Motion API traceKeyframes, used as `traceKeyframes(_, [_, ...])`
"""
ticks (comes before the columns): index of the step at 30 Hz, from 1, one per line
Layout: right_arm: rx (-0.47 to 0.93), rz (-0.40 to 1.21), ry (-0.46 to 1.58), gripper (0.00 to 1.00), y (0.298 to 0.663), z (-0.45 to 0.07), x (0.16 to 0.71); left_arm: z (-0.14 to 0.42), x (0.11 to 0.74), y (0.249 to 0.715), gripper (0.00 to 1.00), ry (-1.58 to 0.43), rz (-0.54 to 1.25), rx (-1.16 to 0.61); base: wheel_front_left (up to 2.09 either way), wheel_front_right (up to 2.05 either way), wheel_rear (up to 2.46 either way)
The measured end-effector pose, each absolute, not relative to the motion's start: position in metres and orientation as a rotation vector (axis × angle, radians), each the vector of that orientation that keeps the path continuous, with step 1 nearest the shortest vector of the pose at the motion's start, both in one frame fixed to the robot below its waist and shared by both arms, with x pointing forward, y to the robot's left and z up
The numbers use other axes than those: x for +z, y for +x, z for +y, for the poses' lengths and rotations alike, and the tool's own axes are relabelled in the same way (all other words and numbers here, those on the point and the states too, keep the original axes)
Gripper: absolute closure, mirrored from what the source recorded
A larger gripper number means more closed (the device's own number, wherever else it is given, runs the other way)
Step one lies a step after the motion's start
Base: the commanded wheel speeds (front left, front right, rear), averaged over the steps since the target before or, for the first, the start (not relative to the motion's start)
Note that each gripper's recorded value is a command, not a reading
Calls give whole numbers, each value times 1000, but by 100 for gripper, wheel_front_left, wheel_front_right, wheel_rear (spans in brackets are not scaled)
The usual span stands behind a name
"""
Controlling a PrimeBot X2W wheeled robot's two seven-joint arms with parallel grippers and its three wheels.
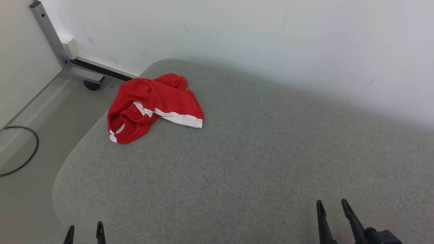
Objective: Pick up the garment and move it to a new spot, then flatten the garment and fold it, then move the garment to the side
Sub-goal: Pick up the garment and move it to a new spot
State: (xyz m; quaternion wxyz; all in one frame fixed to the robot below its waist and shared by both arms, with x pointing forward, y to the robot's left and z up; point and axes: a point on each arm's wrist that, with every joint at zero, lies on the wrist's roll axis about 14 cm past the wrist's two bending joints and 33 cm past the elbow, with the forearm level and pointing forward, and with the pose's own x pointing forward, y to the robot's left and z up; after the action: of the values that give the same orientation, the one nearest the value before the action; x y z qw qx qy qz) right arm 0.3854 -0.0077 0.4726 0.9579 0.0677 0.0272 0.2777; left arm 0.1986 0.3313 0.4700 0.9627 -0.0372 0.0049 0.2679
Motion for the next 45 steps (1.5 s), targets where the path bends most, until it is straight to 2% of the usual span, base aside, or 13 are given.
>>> traceKeyframes(14, [622, 51, 137, 0, 385, 13, 475, 340, 470, 183, 0, -75, 10, 608, 0, 0, 0])
traceKeyframes(21, [587, 41, 136, 0, 390, 2, 477, 347, 486, 195, 0, -108, -57, 613, 0, 0, 0])
traceKeyframes(30, [547, -24, 137, 0, 407, -7, 494, 357, 529, 267, 0, -77, -167, 515, 0, 0, 0])
traceKeyframes(38, [475, -85, 172, 0, 438, -27, 507, 379, 585, 350, 0, -51, -301, 462, 0, 0, 0])
traceKeyframes(45, [403, -67, 196, 0, 455, -52, 493, 384, 585, 419, 0, -46, -277, 396, 0, 0, 0])
